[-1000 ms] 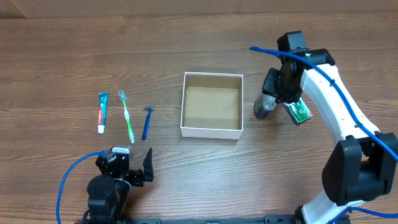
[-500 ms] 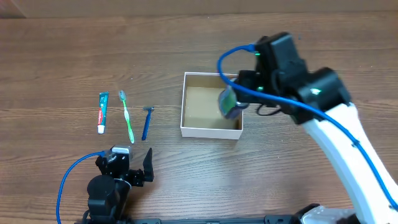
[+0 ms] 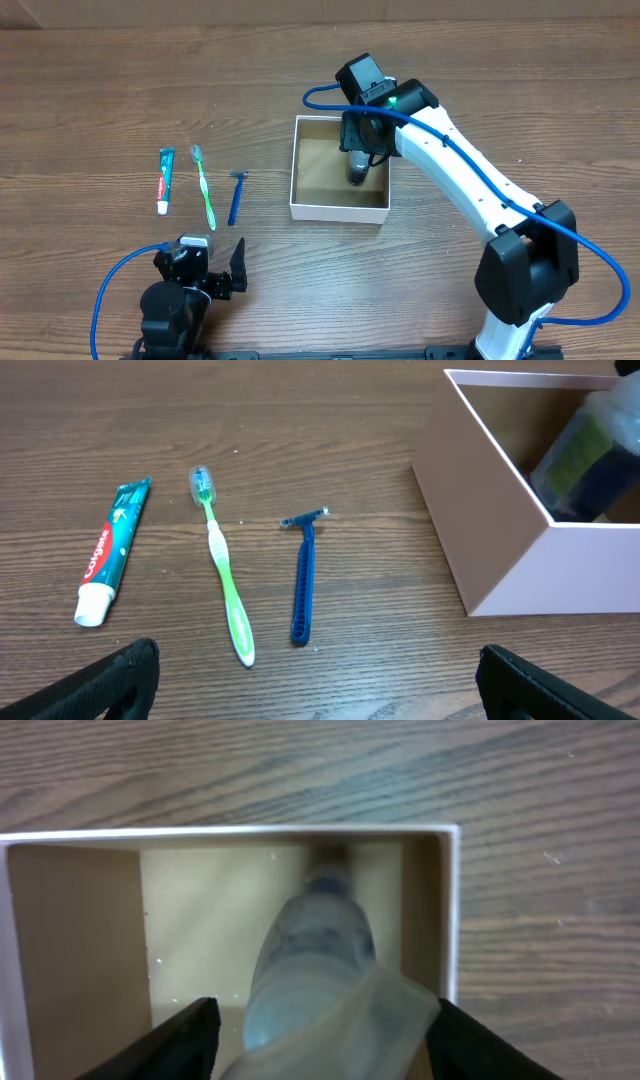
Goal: Pack container
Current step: 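Carry the soap bottle into the box and release it, then move the right gripper to the green Dettol soap bar and grasp it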
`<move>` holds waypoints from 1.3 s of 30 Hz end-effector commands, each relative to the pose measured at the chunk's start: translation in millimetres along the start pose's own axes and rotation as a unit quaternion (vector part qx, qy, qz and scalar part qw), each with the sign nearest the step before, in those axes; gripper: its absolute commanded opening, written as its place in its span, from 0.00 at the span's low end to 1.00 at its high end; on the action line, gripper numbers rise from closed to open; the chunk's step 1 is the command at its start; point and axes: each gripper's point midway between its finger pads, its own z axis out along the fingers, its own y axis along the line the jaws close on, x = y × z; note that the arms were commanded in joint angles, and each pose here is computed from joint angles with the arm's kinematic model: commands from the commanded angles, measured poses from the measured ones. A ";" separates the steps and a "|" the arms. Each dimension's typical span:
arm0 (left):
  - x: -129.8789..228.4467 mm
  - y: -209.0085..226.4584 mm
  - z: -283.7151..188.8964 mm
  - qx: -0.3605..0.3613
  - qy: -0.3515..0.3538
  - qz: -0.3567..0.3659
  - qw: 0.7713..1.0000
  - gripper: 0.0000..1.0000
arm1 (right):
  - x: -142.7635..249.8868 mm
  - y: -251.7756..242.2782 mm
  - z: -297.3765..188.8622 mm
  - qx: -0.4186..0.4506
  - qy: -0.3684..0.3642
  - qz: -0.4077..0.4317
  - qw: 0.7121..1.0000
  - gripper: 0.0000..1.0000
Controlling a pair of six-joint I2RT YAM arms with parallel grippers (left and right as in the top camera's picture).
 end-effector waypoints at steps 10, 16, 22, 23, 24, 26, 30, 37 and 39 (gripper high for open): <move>0.9 -1.6 0.3 0.006 -0.001 -0.011 1.000 1.00 | -6.8 -142.8 -154.7 0.041 -0.069 0.148 0.986 1.00; 0.9 -1.6 0.3 0.006 -0.001 -0.011 1.000 1.00 | -0.5 -213.8 -57.4 0.087 0.010 0.074 0.993 1.00; 0.9 -1.6 0.3 0.006 -0.001 -0.011 1.000 1.00 | 11.8 -232.7 28.7 0.085 0.050 0.003 0.995 1.00; 0.9 -1.6 0.3 0.006 -0.001 -0.011 1.000 1.00 | 16.6 -229.1 43.4 0.067 0.068 -0.014 0.995 1.00; 0.9 -1.6 0.3 0.006 -0.001 -0.011 1.000 1.00 | 21.3 -221.1 58.1 0.041 0.086 -0.036 0.995 1.00; 0.9 -1.6 0.3 0.006 -0.001 -0.011 1.000 1.00 | 29.1 -214.8 81.2 0.017 0.111 -0.056 0.992 1.00; 0.9 -1.6 0.3 0.006 -0.001 -0.011 1.000 1.00 | 45.1 -217.0 111.9 0.016 0.151 -0.062 0.986 0.99; 0.9 -1.6 0.3 0.006 -0.001 -0.011 1.000 1.00 | 65.7 -218.4 114.2 0.029 0.194 0.007 0.980 0.79; 0.9 -1.6 0.3 0.006 -0.001 -0.011 1.000 1.00 | 75.6 -215.6 109.9 0.028 0.216 0.039 0.975 0.74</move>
